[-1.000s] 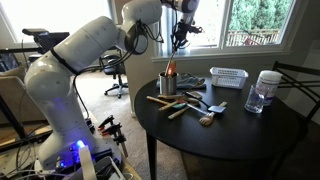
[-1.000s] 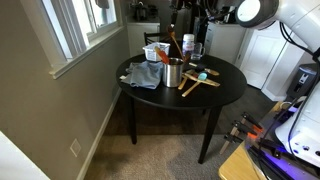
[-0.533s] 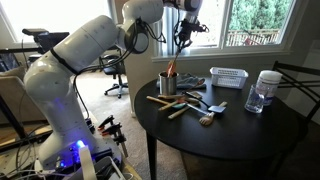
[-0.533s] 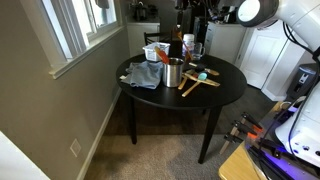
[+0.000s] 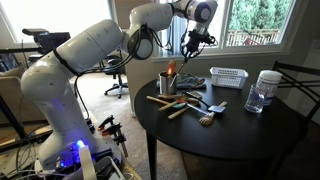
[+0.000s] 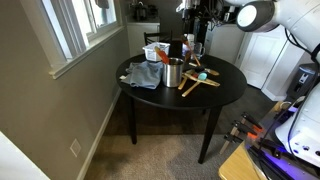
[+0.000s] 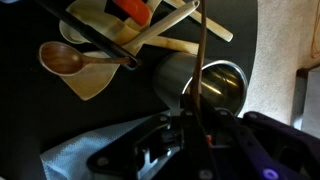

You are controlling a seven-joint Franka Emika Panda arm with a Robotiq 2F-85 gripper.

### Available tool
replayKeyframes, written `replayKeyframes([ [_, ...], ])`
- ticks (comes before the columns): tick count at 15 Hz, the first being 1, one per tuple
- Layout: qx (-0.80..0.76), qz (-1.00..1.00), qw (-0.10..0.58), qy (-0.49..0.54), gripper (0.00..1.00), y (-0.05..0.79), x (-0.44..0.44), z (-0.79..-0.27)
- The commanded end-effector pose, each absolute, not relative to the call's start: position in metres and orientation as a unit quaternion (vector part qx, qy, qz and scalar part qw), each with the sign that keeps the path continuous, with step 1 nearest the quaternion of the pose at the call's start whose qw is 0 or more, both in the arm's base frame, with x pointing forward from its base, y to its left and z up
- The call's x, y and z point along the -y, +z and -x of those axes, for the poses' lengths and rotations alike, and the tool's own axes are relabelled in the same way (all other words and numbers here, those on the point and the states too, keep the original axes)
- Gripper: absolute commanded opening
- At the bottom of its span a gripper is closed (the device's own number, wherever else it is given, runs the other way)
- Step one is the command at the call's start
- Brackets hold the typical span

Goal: Remove the orange spoon from the tin can

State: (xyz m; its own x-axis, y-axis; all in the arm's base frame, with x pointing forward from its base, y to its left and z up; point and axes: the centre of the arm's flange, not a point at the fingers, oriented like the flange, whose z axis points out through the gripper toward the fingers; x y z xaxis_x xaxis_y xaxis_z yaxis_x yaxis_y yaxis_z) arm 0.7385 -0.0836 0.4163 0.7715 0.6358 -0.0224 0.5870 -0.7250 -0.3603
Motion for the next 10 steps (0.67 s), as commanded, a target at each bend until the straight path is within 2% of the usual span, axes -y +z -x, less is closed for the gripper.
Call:
replayKeyframes([
  [1,0.304,0.927,0.199,0.095,0.07,0.375,0.102,-0.773],
  [9,0.287,0.923,0.225,0.125,0.07,0.315,0.106,-0.776],
  [10,0.284,0.923,0.227,0.126,0.33,0.315,0.106,-0.775],
])
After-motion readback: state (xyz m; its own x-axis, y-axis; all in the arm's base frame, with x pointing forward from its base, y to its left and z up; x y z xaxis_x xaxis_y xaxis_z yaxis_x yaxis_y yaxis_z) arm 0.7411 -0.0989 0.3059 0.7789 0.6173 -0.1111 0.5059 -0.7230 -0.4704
